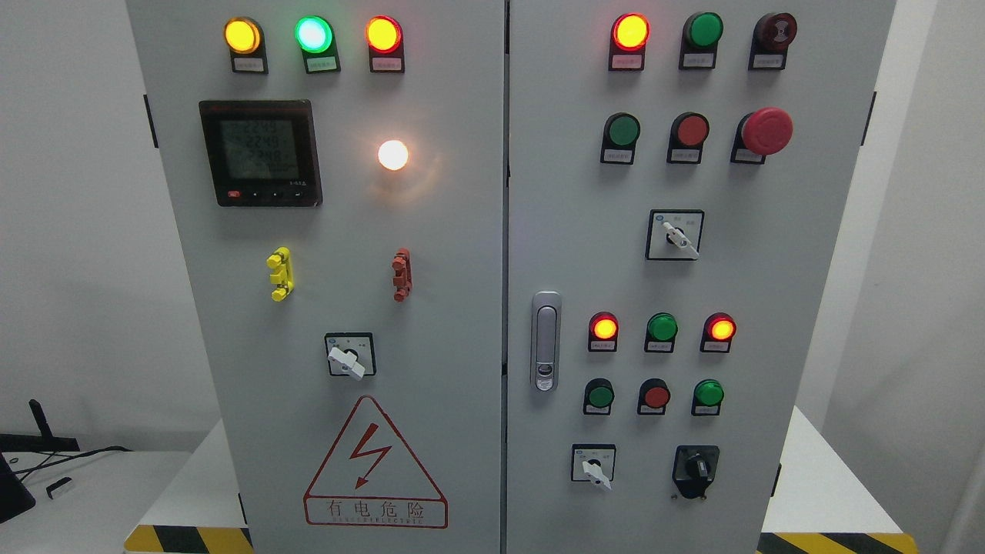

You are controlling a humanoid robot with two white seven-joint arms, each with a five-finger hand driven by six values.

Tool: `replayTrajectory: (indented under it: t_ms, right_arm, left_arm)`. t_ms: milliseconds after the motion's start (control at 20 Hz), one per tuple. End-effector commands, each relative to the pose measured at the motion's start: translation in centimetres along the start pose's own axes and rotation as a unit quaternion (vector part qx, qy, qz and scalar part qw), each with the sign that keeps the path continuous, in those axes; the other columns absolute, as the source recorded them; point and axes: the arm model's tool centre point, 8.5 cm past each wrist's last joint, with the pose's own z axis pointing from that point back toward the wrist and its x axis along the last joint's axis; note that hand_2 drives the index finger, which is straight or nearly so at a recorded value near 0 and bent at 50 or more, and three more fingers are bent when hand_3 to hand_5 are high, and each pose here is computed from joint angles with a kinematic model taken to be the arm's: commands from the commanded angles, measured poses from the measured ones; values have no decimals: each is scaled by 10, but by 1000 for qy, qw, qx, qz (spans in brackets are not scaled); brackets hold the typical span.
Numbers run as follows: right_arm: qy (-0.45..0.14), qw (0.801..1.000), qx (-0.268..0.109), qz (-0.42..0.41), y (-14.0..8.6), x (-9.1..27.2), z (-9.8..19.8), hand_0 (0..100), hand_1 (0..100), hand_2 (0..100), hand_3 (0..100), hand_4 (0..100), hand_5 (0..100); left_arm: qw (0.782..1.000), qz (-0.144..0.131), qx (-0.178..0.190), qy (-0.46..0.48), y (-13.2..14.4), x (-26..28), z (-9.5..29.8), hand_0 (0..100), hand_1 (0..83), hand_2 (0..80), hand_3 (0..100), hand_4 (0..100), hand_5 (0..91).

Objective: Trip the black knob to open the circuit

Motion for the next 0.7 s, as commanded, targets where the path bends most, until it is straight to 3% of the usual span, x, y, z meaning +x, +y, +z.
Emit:
replayTrajectory:
  t_ms: [0,300,651]
  right_arm:
    - [-186,982,-30,-18,-2,88,-48,284,651,367,633,598,663]
    - [-227,973,-40,-29,4,114,-81,288,641,370,625,588,666]
    - [-204,977,-50,-39,14,126,-133,261,641,369,629,605,697]
  left_arm:
    - [1000,-15,-2,-1,0,1,0,120,389,0,0,0,0]
    - [1000,-15,-2,-1,0,1,0,120,389,0,0,0,0]
    - [1000,-15,-2,-1,0,1,0,120,389,0,0,0,0]
